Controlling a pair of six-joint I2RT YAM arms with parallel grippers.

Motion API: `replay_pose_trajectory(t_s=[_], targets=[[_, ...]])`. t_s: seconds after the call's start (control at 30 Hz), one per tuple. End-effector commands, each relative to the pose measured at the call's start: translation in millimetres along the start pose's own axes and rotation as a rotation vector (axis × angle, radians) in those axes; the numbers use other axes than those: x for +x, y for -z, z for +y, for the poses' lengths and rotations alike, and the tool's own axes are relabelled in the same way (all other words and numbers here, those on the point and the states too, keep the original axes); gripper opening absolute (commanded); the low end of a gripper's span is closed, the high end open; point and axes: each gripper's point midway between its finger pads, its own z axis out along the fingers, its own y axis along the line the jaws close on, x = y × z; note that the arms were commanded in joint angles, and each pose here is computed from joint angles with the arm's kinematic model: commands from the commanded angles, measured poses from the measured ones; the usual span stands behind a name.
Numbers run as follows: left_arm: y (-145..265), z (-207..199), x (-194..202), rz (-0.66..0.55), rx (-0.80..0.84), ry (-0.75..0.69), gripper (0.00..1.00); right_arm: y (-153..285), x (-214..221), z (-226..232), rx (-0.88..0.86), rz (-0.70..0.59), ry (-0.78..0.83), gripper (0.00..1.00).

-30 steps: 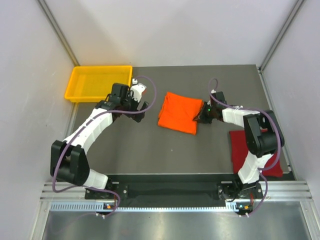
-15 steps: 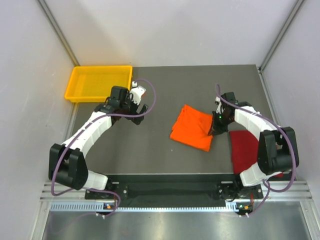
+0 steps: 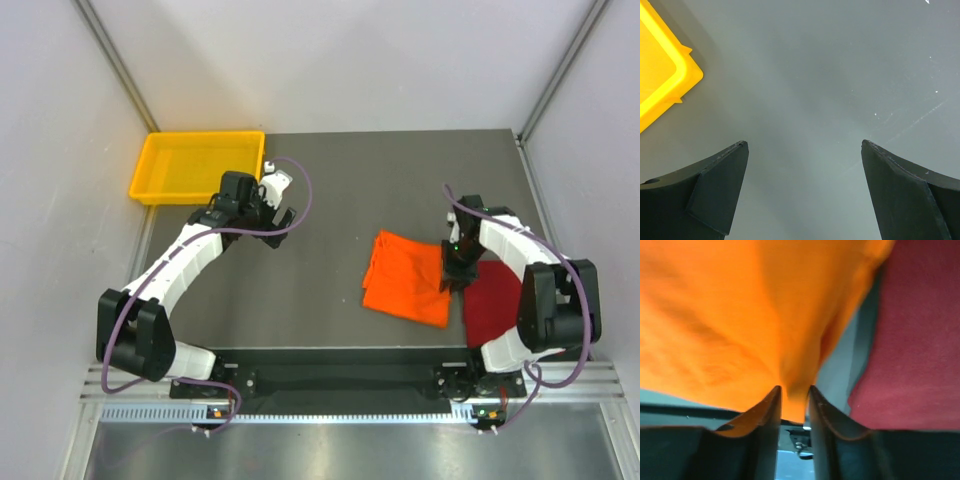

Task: Fold and stack the t-shirts
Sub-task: Neatly place the folded tshirt to the corner

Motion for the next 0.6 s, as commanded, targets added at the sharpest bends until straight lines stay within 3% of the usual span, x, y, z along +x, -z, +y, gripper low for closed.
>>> replay_pose_trajectory(t_s=[0.0, 0.07, 0.13, 0.3, 0.57], targets=[[10.4, 3.6, -24.7, -0.082, -0.006, -0.024, 0.99, -13.0, 4.5, -2.5, -0.077, -0.027, -0.103, 0.32], [11.6, 3.1, -25.8, -0.084, -0.001, -0.022, 0.99, -19.2, 2.8, -8.3, -0.1, -0.057, -0.158, 0.5], [13.1, -0.3, -27.3, -0.091, 0.016, -0.02, 0.99, -19.7, -4.4, -20.2, -0.113, -0.097, -0.249, 0.55], [12.4, -5.4, -28.5, -0.099, 0.043, -0.008, 0.99, -20.9, -27.4, -19.2, -0.179, -0.223, -0.325, 0.57], [15.0, -4.2, -33.7, -0.107, 0.039, -0.003, 0.99, -36.8, -33.4, -14.1, -0.239, -0.273, -0.407, 0.54]])
